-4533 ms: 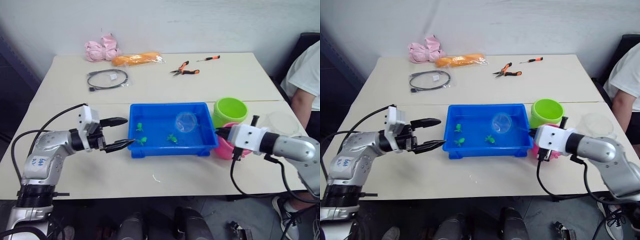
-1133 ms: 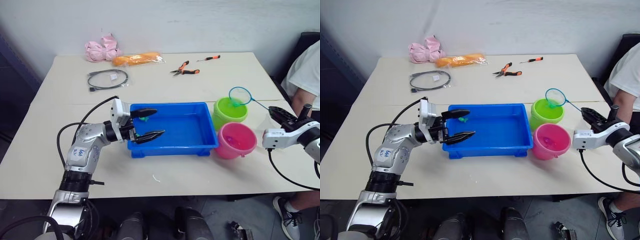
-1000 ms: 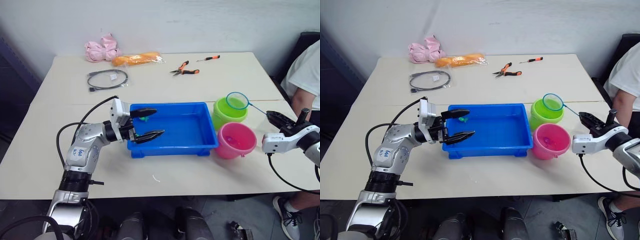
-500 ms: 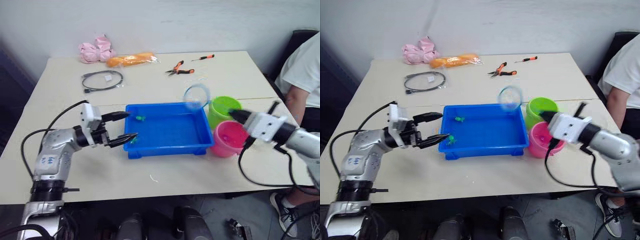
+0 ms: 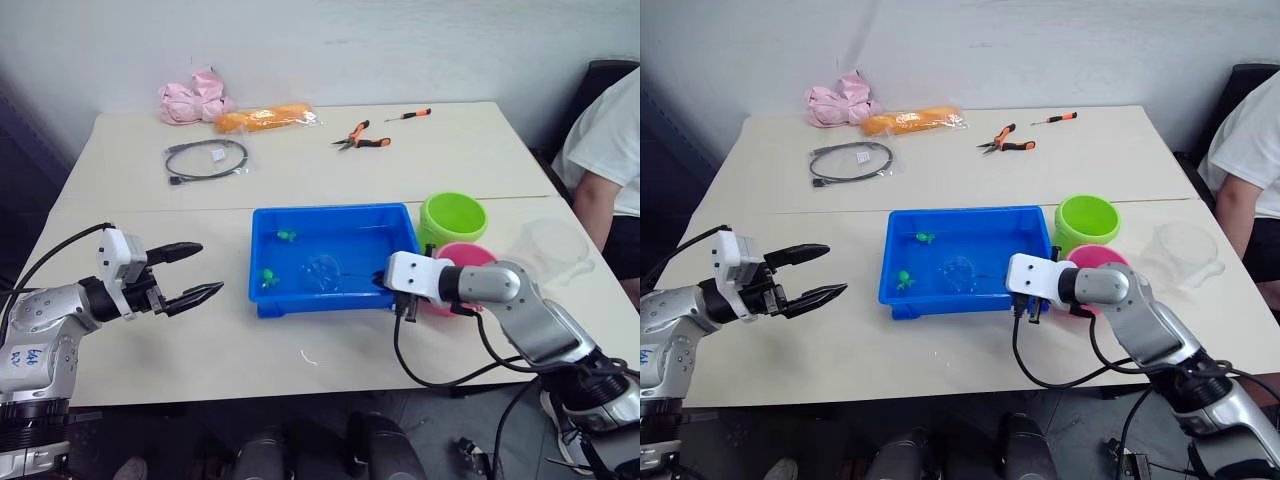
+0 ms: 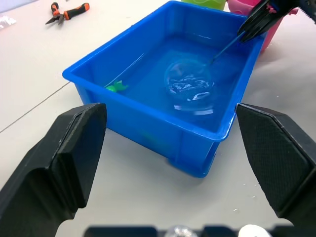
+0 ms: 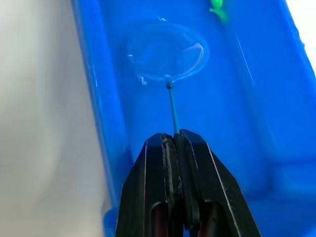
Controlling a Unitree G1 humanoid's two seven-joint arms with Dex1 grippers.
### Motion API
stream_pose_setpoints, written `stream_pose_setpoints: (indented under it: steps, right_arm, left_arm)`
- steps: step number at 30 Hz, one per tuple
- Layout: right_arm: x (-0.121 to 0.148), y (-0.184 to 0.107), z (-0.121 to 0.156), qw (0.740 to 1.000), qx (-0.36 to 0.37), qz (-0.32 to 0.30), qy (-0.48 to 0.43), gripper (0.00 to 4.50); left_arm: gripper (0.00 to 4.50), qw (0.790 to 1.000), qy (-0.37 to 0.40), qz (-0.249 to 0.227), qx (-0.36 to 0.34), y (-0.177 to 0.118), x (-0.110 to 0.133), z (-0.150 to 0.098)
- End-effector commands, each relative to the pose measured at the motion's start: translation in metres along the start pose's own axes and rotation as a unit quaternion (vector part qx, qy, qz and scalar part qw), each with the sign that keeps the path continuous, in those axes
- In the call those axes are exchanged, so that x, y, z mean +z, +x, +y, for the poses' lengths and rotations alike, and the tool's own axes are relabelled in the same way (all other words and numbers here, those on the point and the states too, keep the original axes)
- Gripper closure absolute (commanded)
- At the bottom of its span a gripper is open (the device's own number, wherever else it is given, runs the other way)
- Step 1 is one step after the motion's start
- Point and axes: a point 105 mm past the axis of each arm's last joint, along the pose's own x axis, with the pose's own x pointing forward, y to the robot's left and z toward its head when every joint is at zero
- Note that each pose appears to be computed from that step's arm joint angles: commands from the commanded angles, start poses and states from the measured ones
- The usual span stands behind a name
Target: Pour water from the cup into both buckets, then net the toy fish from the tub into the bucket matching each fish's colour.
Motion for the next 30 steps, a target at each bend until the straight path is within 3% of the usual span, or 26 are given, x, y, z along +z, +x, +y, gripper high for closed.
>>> stream_pose_setpoints:
  steps: [1, 9, 16, 23, 30]
  right_arm:
    - [0.012, 0.018, -0.009, 0.998, 0.021, 0.018, -0.049, 4.5]
    - [0.036, 0.047, 0.003, 0.996, 0.08, -0.006, -0.047, 4.5]
    - [0.056, 0.054, 0.004, 0.994, 0.09, -0.033, -0.045, 4.5]
    - [0.073, 0.044, -0.001, 0.993, 0.091, -0.075, 0.012, 4.5]
    - [0.071, 0.022, -0.013, 0.993, 0.063, -0.095, 0.035, 4.5]
  left_arm:
    - [0.06, 0.999, 0.035, 0.002, -0.022, 0.004, 0.016, -0.005]
    - [0.06, 0.991, 0.063, 0.058, -0.098, 0.024, 0.023, -0.02]
    - [0.06, 0.983, 0.108, 0.086, -0.122, 0.041, 0.03, -0.027]
    - [0.06, 0.984, 0.106, 0.094, -0.111, 0.037, 0.025, -0.022]
    - [0.06, 0.989, 0.092, 0.085, -0.083, 0.032, 0.021, -0.013]
